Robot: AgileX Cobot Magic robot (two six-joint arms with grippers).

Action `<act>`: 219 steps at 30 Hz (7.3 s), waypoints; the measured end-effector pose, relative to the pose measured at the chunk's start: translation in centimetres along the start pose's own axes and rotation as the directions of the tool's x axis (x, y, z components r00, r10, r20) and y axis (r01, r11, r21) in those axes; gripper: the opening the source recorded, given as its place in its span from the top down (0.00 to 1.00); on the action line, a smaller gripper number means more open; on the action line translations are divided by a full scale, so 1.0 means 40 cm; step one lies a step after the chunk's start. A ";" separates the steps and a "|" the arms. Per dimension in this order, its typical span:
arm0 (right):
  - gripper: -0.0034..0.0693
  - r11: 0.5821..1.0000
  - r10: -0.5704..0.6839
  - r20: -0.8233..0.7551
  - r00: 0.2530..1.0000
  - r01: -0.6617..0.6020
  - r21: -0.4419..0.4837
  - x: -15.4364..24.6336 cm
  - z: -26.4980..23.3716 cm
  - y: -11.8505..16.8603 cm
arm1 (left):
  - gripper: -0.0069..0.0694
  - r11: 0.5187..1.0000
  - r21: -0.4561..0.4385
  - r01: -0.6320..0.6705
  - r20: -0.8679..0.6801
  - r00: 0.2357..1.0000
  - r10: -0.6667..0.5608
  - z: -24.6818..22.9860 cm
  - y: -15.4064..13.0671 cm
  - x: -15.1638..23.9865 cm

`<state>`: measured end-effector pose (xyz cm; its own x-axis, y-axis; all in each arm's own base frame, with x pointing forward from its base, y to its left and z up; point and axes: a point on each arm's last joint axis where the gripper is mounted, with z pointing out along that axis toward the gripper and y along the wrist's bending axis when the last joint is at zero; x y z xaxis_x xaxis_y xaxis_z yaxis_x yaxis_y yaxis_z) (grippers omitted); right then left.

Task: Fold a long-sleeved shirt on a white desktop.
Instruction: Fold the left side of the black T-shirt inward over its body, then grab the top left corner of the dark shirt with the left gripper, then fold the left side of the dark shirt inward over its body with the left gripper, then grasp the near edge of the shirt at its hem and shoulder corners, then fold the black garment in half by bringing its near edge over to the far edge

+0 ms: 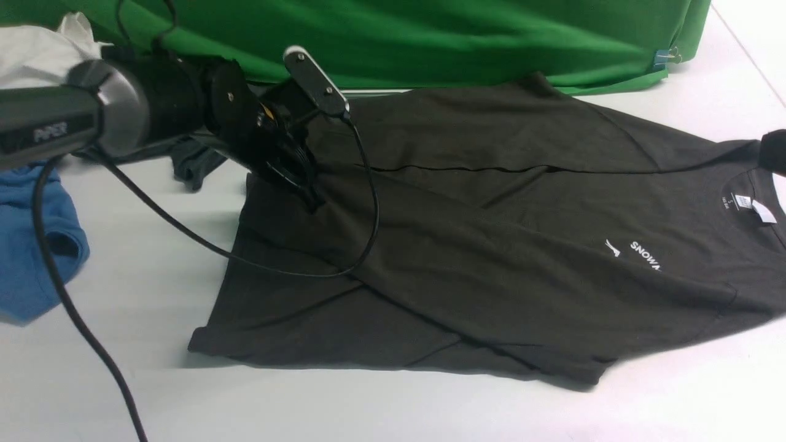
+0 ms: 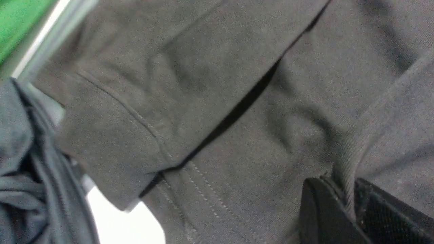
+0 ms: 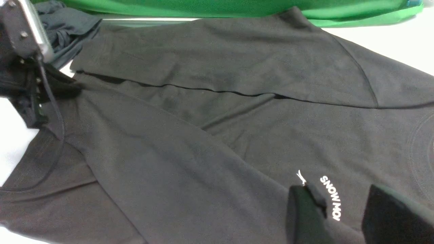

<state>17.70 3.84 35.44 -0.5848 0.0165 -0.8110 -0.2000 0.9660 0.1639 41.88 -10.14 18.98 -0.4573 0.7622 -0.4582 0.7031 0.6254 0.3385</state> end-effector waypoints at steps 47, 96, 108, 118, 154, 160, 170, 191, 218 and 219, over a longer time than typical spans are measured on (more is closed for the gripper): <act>0.62 0.986 0.056 0.021 0.998 -0.052 -0.155 -0.007 -0.003 0.035 | 0.15 0.243 0.173 0.954 -0.029 0.252 -0.967 0.156 0.264 0.125; 0.62 0.987 0.038 0.012 0.999 -0.036 -0.159 -0.004 -0.003 0.036 | 0.86 0.473 0.238 0.848 -0.207 0.520 -0.829 -0.105 0.235 0.059; 0.62 0.987 0.033 0.006 0.999 -0.031 -0.159 -0.002 -0.003 0.036 | 0.86 0.503 0.253 0.827 -0.190 0.552 -0.812 -0.190 0.232 0.037; 0.62 0.987 0.032 0.006 0.999 -0.031 -0.159 -0.002 -0.003 0.036 | 0.86 0.534 0.278 0.799 -0.110 0.579 -0.808 -0.290 0.226 -0.001; 0.62 0.987 -0.013 -0.002 1.000 0.013 -0.162 0.001 -0.002 0.041 | 0.09 0.543 -0.109 0.832 -0.678 0.338 -0.653 -0.148 -0.080 0.275; 0.62 0.969 -0.123 0.015 0.992 0.123 -0.215 0.006 -0.003 0.074 | 0.11 0.476 -0.117 0.872 -0.585 0.327 -0.742 -0.128 -0.132 0.318; 0.62 0.894 -0.417 -0.152 0.896 0.373 -0.250 0.045 0.084 0.082 | 0.28 0.440 0.006 0.898 -0.425 0.401 -0.811 -0.109 -0.122 0.286; 0.45 0.620 -0.761 -0.553 0.339 0.630 -0.467 0.308 0.462 0.143 | 0.86 0.498 0.020 0.867 -0.462 0.450 -0.765 -0.106 -0.129 0.297; 0.89 0.756 -0.638 -0.558 0.530 0.567 -0.327 0.208 0.301 0.145 | 0.86 0.564 0.027 0.825 -0.381 0.530 -0.757 -0.264 -0.125 0.267; 0.89 0.760 -0.634 -0.559 0.534 0.563 -0.323 0.205 0.292 0.144 | 0.86 0.564 0.026 0.825 -0.382 0.530 -0.757 -0.267 -0.127 0.268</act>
<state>20.93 12.57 23.17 -0.6252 -0.7478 -0.2234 -0.7358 0.6602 -0.1508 27.59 -3.36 21.12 -0.9828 -0.0053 -0.1849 0.0340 0.9774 -0.2088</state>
